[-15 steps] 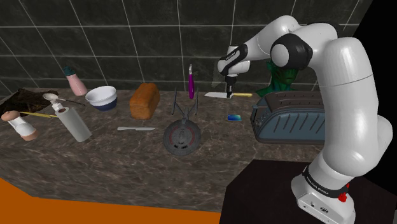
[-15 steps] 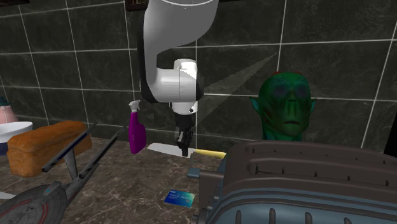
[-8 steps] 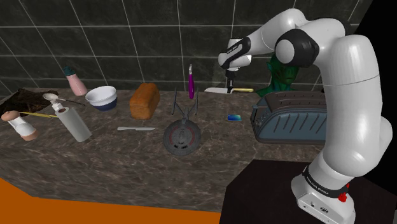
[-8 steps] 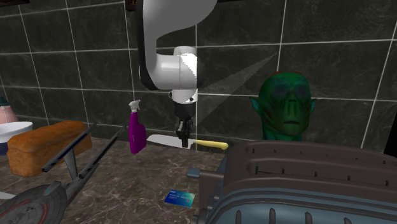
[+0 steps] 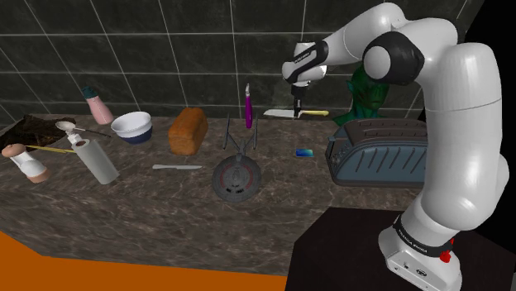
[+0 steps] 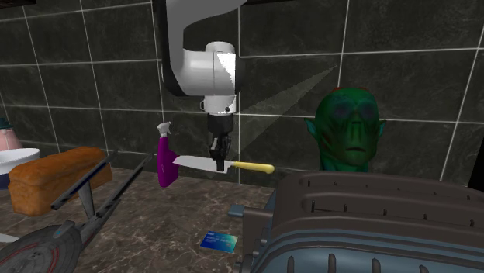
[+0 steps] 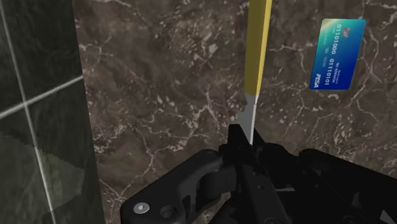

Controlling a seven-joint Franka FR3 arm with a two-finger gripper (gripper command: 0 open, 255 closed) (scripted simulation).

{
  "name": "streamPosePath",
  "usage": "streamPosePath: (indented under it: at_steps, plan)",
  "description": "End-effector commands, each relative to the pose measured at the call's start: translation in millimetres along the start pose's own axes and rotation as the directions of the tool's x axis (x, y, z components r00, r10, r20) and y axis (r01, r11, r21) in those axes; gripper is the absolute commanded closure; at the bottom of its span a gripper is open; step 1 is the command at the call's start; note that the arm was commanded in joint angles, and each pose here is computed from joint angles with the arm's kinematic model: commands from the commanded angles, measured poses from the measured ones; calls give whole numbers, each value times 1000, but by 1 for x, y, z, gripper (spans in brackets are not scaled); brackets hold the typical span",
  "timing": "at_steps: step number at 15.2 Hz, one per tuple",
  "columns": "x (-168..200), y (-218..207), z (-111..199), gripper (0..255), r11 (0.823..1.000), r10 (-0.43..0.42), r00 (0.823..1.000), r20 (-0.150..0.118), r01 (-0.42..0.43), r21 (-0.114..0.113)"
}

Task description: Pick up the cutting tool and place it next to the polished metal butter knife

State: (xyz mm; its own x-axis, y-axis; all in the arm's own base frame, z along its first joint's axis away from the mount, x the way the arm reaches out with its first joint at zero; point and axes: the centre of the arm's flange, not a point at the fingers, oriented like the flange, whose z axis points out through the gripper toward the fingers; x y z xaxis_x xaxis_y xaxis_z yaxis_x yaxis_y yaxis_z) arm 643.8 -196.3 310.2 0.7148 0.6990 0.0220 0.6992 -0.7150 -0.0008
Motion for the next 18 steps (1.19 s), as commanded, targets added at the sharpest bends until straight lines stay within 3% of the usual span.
streamPosePath:
  at_steps: [1,18]
  plan:
    - [19,-15,0,255,1000,0,1000,0,0,0]
    - [193,-156,3,255,1000,0,1000,0,0,0]
